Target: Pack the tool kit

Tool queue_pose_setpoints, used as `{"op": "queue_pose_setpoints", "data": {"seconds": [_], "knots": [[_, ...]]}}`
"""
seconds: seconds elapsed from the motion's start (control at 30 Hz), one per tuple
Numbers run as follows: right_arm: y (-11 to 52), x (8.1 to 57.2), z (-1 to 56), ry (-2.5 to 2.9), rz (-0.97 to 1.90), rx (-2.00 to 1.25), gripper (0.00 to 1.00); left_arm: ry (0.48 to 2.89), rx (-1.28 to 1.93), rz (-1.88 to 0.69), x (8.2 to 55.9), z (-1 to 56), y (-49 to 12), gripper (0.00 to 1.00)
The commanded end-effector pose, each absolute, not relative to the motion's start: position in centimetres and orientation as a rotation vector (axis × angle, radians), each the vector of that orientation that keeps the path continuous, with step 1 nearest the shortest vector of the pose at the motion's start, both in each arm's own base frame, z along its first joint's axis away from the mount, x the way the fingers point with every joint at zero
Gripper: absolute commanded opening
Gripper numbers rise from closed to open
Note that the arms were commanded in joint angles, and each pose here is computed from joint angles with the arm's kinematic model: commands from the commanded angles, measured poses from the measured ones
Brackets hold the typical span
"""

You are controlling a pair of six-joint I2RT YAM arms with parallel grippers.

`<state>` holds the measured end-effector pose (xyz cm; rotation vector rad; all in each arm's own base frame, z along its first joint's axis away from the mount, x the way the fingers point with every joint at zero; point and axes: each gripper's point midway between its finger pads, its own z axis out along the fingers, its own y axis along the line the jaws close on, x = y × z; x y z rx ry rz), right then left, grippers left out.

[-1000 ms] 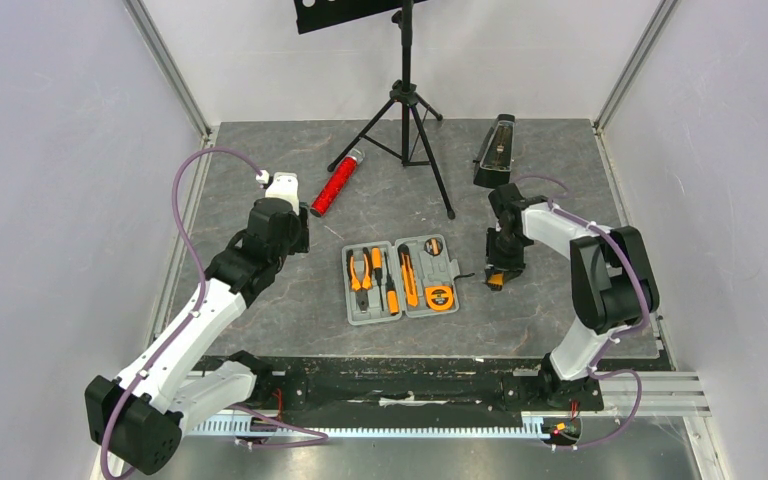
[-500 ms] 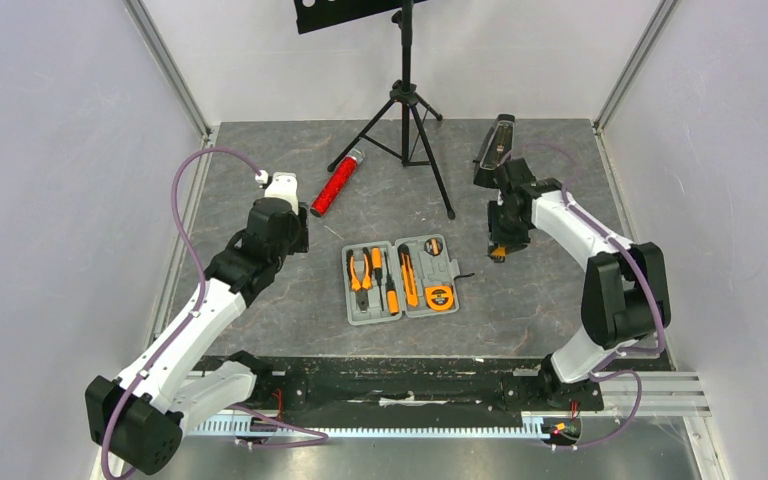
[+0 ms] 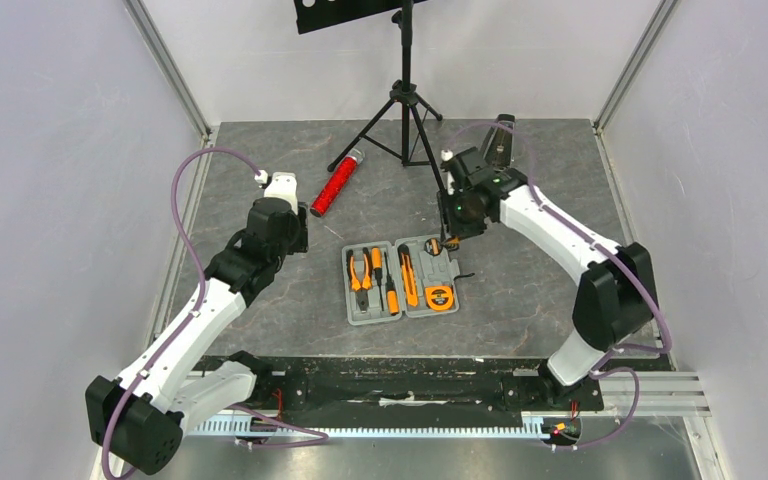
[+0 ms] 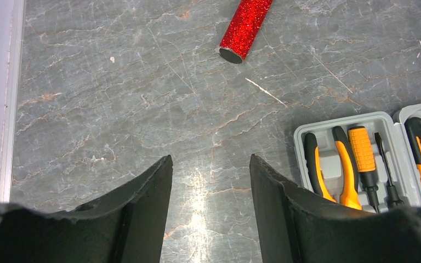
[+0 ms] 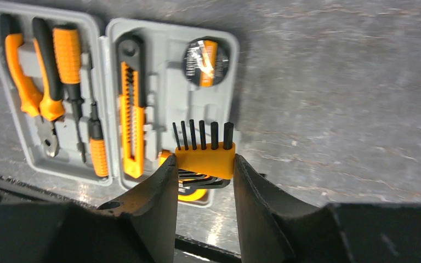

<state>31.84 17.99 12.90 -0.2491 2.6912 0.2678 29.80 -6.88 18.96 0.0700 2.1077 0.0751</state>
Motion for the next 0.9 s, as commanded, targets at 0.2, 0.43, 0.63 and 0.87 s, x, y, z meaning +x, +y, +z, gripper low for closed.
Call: {"op": "queue_pose_setpoints", "data": {"seconds": [0.2,0.43,0.63,0.87], "knots": [[22.8,30.5,9.2,2.786,0.372,-0.307,0.23,2.063,0.052,0.058,30.3,20.0,-6.9,0.6],[22.3,29.4,6.4,2.842,0.341,-0.296,0.25,2.059,0.05,0.053,30.3,20.1,-6.9,0.6],[21.8,28.6,4.5,2.882,0.315,-0.281,0.28,2.061,0.051,0.053,30.2,20.1,-6.9,0.6],[21.7,28.7,3.8,2.879,0.31,-0.275,0.35,2.063,0.051,0.052,30.3,20.0,-6.9,0.6]]}}
